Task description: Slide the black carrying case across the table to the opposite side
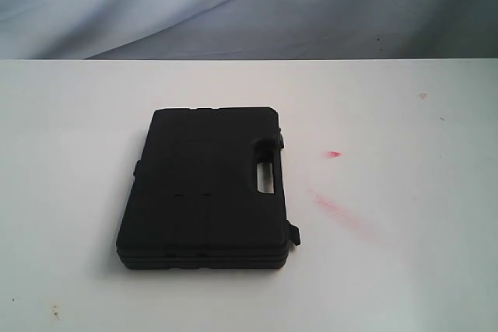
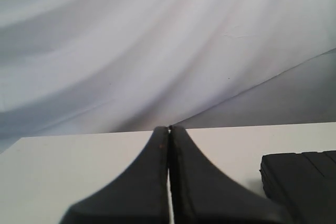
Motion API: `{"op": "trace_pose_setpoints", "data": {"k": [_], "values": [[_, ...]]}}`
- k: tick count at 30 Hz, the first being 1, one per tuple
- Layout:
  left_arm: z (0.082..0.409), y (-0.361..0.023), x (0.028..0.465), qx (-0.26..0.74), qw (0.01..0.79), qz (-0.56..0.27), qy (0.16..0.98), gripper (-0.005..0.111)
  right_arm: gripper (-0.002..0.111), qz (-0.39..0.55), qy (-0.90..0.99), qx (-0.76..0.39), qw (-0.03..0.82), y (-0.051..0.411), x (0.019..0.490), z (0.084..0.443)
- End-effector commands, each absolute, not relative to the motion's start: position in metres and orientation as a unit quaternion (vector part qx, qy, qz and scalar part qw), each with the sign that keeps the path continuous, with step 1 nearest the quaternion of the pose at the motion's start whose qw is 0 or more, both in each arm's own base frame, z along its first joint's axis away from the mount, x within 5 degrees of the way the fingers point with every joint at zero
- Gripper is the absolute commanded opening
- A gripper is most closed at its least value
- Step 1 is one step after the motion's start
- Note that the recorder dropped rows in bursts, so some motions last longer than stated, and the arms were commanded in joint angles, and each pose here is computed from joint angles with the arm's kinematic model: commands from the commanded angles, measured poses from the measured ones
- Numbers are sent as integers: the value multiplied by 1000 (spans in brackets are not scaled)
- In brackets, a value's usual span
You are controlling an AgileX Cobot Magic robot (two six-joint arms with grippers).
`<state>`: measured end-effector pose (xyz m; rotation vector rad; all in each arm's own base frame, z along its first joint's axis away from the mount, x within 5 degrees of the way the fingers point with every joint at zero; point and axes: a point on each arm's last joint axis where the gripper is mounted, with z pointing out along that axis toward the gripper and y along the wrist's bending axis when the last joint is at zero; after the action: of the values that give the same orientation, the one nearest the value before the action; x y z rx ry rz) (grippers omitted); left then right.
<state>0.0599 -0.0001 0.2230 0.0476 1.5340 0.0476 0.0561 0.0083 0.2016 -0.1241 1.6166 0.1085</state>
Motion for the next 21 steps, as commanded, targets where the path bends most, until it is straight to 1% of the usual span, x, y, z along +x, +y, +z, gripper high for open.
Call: {"op": "trace_pose_setpoints", "data": {"k": [1,7,10,16,21], "values": [[215,0,61,16,737,21,676,0,0,48,718,-52,693,8,56,202],[218,1,61,16,748,23,663,0,0,48,718,-52,693,8,56,202],[216,0,61,16,741,22,671,0,0,48,718,-52,693,8,56,202],[207,0,61,19,708,19,706,0,0,48,718,-52,693,8,56,202],[195,0,61,26,659,20,751,0,0,48,718,-52,693,8,56,202]]}}
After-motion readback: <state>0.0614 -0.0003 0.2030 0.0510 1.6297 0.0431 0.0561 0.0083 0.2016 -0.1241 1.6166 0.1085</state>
